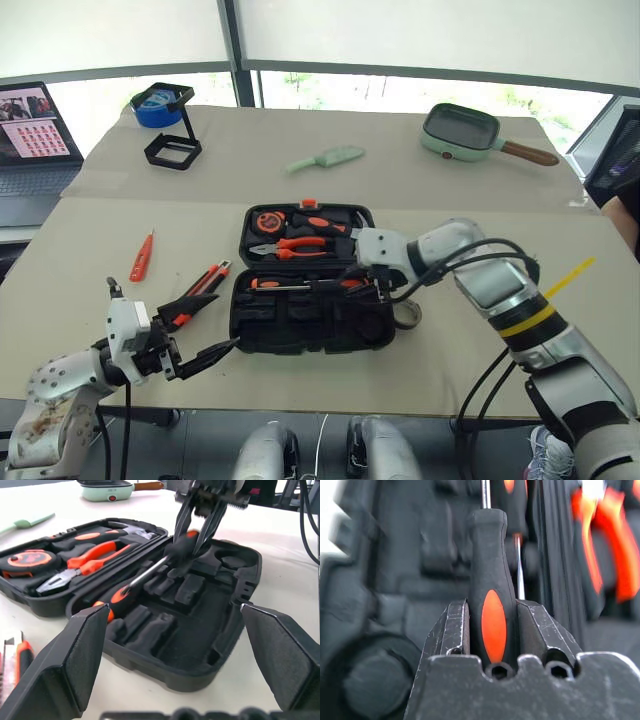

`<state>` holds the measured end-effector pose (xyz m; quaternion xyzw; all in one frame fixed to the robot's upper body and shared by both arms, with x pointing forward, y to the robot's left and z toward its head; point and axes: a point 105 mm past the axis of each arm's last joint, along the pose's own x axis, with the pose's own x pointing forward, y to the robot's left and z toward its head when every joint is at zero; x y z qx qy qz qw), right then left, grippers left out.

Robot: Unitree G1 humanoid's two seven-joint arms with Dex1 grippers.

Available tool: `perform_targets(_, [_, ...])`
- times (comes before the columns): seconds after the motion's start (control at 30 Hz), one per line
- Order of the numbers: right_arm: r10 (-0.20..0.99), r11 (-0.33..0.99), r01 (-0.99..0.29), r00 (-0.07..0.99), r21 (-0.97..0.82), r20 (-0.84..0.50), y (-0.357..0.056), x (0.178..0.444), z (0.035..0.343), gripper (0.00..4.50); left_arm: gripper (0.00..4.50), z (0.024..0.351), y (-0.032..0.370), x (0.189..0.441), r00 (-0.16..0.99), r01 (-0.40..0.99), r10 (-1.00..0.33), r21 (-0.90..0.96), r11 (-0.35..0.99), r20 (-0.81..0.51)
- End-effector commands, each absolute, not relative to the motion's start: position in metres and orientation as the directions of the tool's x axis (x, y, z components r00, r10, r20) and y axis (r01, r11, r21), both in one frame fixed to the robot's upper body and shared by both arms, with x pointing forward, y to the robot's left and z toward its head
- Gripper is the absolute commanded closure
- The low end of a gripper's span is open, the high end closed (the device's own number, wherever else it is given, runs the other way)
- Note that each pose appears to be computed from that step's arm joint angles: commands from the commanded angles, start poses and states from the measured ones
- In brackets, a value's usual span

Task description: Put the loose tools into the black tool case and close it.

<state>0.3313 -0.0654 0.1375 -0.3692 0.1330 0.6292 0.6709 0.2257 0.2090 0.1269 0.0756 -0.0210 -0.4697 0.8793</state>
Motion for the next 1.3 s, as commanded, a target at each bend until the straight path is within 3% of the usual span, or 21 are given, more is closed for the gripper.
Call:
perform_targets(0.03, [0.717,-0.093,-0.935,0.176,-0.343,-0.675,-0.072,0.331,0.141,3.49,0.0,0.14,0.206,0.223,0.553,0.818,-0.833,0.2,0.54,-0.009])
perform_targets(0.47, [0.662,-0.045,-0.939,0.227,-0.34,-0.714,-0.076,0.344,0.13,3.49,0.0,0.139,0.203,0.224,0.554,0.815,-0.832,0.21,0.541,-0.007])
perform_targets(0.53, [0.662,-0.053,-0.938,0.223,-0.342,-0.716,-0.076,0.344,0.132,2.48,0.0,0.139,0.203,0.224,0.554,0.814,-0.832,0.212,0.54,-0.007])
perform_targets(0.77, [0.792,-0.08,-0.91,0.19,-0.407,-0.581,-0.064,0.341,0.173,0.42,0.0,0.138,0.204,0.225,0.557,0.812,-0.83,0.21,0.544,-0.005])
perform_targets(0.9, [0.838,-0.093,-0.924,0.129,-0.372,-0.531,-0.07,0.337,0.187,0.42,0.0,0.136,0.206,0.225,0.563,0.809,-0.826,0.207,0.55,-0.006])
perform_targets(1.03, [0.887,-0.066,-0.934,0.107,-0.352,-0.45,-0.057,0.338,0.178,1.47,0.0,0.135,0.207,0.227,0.568,0.805,-0.823,0.209,0.555,-0.003])
perform_targets(1.3, [0.903,-0.041,-0.938,0.113,-0.345,-0.415,-0.034,0.338,0.143,4.2,0.0,0.136,0.208,0.23,0.568,0.805,-0.823,0.213,0.554,-0.005])
